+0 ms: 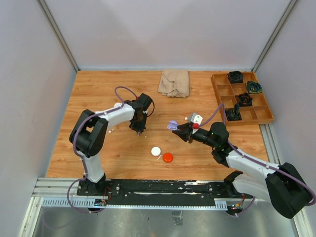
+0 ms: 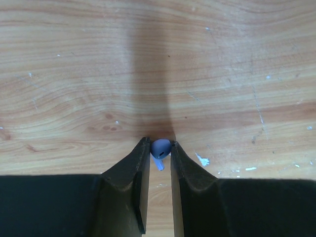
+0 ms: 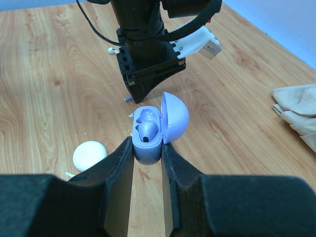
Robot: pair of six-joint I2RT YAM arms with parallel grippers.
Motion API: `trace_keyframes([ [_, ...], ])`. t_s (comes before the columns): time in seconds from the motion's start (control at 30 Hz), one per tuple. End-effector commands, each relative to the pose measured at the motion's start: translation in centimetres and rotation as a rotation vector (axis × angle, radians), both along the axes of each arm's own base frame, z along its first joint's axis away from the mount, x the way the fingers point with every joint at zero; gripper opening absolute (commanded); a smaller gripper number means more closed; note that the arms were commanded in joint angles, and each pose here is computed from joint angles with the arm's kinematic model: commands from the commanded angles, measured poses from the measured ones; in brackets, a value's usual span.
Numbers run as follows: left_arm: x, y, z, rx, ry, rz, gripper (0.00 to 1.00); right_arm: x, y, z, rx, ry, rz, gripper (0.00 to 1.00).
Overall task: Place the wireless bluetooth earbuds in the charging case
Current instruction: Pick up the earbud from the center of the board, then place the earbud in the charging case.
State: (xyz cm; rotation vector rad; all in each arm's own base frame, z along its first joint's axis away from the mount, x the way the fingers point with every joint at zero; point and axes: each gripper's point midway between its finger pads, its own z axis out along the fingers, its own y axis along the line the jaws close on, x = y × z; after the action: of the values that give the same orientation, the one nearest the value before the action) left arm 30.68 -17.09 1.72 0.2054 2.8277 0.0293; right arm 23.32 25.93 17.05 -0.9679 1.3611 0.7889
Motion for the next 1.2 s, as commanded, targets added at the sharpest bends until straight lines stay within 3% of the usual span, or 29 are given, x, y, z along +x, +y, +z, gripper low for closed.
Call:
trace_keyframes([
  [0.0,1.1,-1.5,2.1,-0.074,-0.136,-0.015,0.12,0.9,-0.2,2.2,0.05,-0.038,-0.034,0.01],
  [0.27,2.2,-3.6,7.1,-0.221,-0.395,-0.07,0.12,1.0,-0.3,2.6,0.073,-0.044,-0.048,0.01],
  [0.6,1.4,-7.5,14.1,-0.508,-0.723,-0.2,0.11,1.2,-0.6,2.8,0.085,-0.055,-0.071,0.01],
  [0.8,-0.5,-9.0,18.5,-0.679,-0.847,-0.312,0.11,1.4,-1.1,3.0,0.099,-0.07,-0.106,0.01],
  [1.17,-4.8,-10.6,24.5,-0.854,-1.095,-0.594,0.11,0.5,-1.4,4.9,0.146,-0.109,-0.088,0.01],
])
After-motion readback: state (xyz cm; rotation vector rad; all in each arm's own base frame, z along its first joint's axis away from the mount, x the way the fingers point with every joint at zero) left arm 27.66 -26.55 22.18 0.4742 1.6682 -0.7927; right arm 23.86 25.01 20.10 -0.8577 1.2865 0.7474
